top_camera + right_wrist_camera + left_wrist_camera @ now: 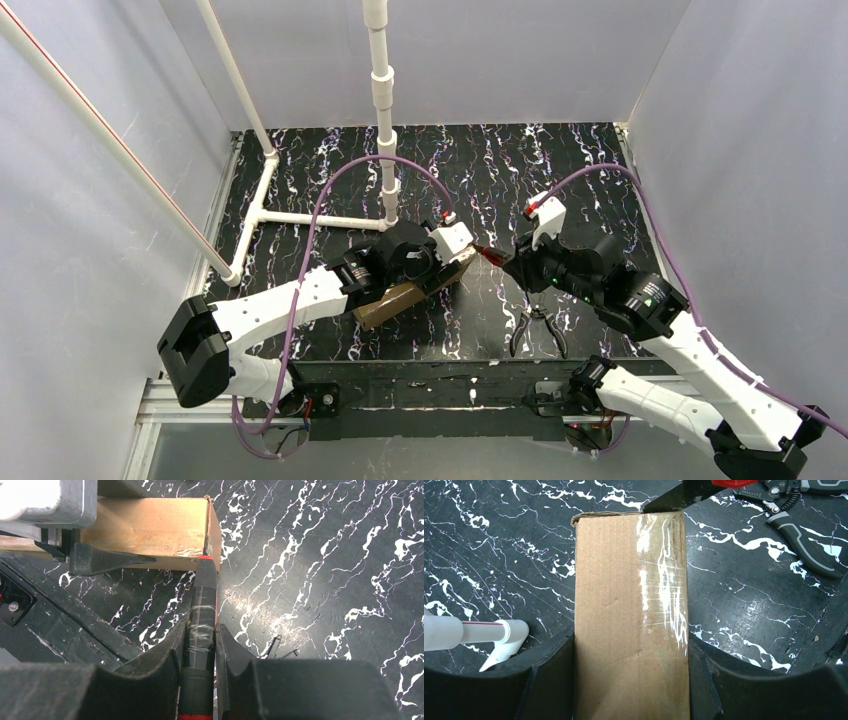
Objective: Unpack the express box
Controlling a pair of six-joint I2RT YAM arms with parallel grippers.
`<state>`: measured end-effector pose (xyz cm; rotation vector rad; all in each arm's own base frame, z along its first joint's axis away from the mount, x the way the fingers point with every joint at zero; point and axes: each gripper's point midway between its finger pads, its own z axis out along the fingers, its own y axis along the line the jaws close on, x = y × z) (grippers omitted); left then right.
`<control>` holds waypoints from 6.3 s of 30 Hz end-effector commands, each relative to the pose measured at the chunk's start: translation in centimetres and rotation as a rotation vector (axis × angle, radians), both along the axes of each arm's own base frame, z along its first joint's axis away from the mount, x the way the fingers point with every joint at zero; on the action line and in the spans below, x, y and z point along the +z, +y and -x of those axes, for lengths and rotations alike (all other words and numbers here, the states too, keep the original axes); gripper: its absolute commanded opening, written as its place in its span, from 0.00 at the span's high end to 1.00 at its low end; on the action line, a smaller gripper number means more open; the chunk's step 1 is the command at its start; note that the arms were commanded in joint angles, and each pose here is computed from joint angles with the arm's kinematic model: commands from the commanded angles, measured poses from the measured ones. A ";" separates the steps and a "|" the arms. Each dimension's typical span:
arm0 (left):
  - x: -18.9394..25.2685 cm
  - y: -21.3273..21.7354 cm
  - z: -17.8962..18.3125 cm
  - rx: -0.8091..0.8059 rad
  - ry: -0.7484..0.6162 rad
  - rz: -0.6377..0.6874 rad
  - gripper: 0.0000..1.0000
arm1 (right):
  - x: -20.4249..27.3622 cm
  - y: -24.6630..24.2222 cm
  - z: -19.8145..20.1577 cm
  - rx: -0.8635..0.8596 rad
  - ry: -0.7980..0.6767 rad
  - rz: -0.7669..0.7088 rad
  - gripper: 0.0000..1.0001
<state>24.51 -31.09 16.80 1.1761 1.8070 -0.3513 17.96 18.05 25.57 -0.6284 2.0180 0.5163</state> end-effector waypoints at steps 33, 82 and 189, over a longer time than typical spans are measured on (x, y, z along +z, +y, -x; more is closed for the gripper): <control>2.4 1.6 0.1 0.160 0.102 0.010 0.18 | 6.8 -2.4 -1.2 -0.162 -0.128 -0.098 0.99; 2.4 0.7 1.2 0.464 0.395 0.060 0.18 | 4.2 -2.2 -3.5 -0.329 -0.020 -0.058 0.99; -5.0 13.3 -5.7 0.929 0.948 0.459 0.24 | -5.6 5.6 -10.0 -0.159 0.091 0.269 0.99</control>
